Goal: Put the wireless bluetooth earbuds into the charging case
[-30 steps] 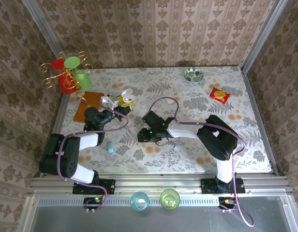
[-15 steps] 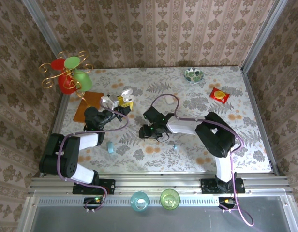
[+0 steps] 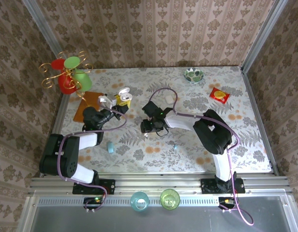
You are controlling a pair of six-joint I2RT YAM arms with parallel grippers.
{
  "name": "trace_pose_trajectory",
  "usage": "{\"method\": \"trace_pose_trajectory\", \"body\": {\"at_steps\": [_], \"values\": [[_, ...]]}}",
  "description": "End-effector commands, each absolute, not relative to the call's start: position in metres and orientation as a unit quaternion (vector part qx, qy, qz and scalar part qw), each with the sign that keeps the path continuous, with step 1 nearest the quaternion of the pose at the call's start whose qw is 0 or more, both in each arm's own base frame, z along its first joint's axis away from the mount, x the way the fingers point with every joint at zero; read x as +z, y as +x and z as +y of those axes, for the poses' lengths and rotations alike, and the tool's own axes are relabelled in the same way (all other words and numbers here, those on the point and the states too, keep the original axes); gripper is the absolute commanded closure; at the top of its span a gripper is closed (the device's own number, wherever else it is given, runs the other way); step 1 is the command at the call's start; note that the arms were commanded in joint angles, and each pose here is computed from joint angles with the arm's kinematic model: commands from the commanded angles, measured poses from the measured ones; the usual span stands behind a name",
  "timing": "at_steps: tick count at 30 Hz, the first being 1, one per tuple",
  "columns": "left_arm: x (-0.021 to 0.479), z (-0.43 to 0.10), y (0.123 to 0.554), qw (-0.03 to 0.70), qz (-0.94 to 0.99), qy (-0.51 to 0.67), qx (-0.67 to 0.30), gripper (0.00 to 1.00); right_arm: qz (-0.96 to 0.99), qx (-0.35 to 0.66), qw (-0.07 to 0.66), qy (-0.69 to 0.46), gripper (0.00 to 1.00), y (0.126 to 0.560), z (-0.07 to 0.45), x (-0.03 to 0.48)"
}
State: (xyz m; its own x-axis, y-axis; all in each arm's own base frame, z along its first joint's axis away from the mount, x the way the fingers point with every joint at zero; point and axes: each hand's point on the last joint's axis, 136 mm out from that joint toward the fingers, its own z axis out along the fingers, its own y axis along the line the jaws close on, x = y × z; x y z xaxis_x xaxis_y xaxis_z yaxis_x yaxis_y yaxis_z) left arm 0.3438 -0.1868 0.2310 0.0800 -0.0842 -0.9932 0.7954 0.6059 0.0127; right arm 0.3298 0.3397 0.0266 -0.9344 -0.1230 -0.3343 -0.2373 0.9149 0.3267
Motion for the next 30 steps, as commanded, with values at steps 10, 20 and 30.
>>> {"method": "trace_pose_trajectory", "body": {"at_steps": [10,20,30], "values": [[0.243,-0.168,0.356,0.698,0.587,0.280,-0.300,0.72,0.970,0.046,0.200,-0.130,0.56,0.315,0.336,0.043],[0.243,-0.164,0.357,0.699,0.588,0.278,-0.298,0.73,0.960,-0.034,0.202,-0.191,0.62,0.308,0.348,0.037],[0.242,-0.163,0.358,0.698,0.589,0.277,-0.297,0.73,0.955,-0.067,0.188,-0.220,0.69,0.305,0.349,0.028]]}}
